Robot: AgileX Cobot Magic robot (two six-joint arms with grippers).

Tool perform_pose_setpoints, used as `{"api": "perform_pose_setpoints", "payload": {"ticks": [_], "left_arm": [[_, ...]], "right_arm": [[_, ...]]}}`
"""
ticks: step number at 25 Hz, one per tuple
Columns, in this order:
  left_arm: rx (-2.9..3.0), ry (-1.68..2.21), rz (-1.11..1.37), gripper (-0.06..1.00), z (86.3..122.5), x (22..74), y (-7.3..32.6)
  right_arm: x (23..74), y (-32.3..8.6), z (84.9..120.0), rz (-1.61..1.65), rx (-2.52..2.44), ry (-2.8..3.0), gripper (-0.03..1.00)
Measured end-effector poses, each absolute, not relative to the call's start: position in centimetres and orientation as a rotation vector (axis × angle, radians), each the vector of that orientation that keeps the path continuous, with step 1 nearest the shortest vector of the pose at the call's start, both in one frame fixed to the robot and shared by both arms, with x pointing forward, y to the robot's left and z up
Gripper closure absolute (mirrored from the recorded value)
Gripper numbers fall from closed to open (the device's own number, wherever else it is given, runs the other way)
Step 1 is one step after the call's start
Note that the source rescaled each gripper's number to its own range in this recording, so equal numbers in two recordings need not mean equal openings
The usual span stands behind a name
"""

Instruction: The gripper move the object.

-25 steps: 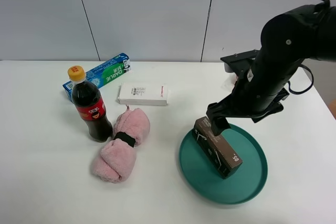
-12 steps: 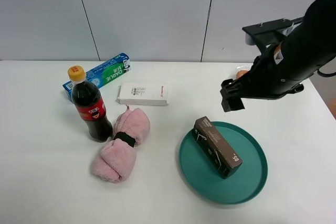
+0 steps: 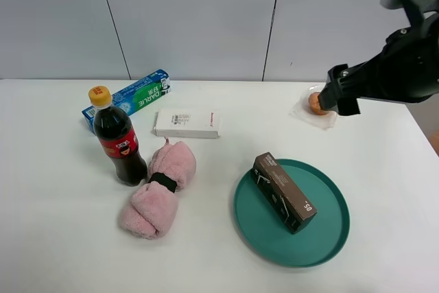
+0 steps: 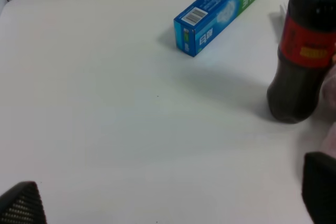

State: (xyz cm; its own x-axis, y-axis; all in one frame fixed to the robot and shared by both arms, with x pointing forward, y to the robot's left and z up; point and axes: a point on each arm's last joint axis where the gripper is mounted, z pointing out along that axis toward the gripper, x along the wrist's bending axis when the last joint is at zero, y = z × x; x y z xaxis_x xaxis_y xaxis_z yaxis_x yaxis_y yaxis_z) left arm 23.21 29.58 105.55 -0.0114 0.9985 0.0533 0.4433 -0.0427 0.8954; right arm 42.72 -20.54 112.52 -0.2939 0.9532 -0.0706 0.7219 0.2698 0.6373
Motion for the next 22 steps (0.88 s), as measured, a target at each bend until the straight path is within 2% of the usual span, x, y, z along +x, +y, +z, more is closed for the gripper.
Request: {"api": "perform_pose_setpoints", "payload": {"ticks": [10,22], "left_arm": [[1.568,1.535,1.011,-0.06,105.6,23.2,29.6],[1.568,1.535,1.011,-0.06,105.6,23.2,29.6]], "right_arm": [[38.3,-24.7,115.7,0.717,1.560,1.892,0.08],[34.6,-27.8,117.0,0.705,1.634,1.758,0.08]]}}
